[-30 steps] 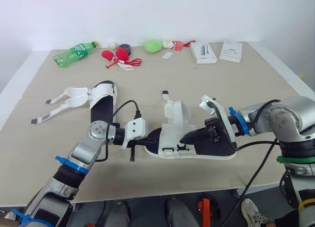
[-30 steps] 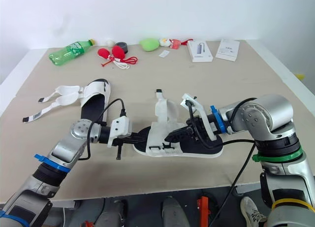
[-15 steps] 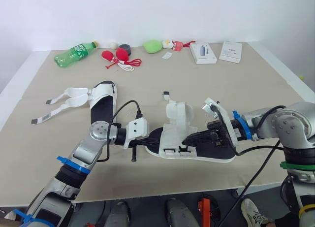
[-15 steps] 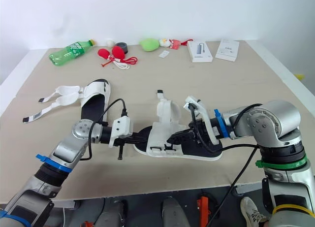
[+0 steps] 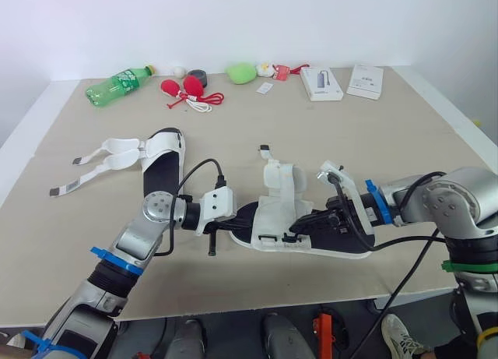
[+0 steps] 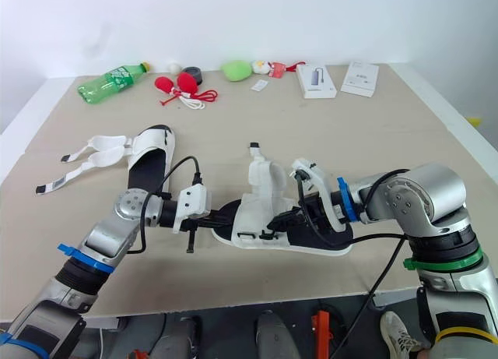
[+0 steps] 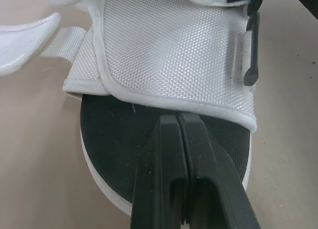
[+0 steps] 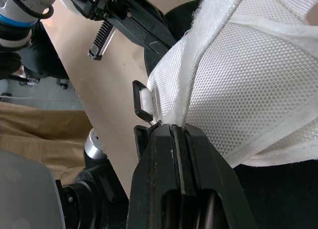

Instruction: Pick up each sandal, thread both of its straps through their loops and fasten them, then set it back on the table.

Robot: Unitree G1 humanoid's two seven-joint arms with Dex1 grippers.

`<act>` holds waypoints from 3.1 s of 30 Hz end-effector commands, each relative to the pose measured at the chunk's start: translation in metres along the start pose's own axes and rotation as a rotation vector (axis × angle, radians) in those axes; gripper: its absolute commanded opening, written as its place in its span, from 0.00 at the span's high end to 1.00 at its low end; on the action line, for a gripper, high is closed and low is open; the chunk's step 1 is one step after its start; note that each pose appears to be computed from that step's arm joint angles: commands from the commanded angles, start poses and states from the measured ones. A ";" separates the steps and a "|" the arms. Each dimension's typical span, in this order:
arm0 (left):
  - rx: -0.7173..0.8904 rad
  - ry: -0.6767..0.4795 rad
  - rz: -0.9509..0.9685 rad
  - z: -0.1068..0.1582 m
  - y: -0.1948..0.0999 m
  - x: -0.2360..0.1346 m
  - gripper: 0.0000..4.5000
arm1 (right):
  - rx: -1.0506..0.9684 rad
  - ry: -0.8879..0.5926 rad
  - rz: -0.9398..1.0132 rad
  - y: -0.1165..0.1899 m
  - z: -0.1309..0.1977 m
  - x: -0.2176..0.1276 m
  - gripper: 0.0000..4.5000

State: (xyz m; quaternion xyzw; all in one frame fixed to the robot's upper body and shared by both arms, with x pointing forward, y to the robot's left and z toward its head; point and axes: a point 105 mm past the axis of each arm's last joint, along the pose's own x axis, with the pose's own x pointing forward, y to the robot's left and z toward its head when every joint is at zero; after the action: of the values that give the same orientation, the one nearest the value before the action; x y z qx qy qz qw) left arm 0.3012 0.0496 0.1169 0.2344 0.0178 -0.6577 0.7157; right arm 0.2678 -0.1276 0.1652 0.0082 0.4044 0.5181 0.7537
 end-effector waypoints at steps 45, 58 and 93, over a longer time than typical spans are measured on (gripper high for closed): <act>0.002 0.024 -0.008 -0.004 -0.003 0.004 1.00 | -0.006 -0.156 0.055 0.017 0.011 0.006 0.98; 0.005 0.023 -0.023 -0.004 -0.004 0.006 1.00 | -0.046 -0.165 0.011 0.020 0.009 -0.012 0.49; 0.076 0.075 0.171 -0.009 0.034 0.001 1.00 | 0.001 -0.161 0.007 -0.003 -0.011 0.008 0.01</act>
State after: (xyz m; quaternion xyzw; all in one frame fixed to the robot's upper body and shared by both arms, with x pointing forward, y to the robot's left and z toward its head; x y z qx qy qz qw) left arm 0.3254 0.0466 0.1197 0.2737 -0.0029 -0.6114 0.7424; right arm 0.2617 -0.1301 0.1447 0.0566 0.3586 0.5085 0.7808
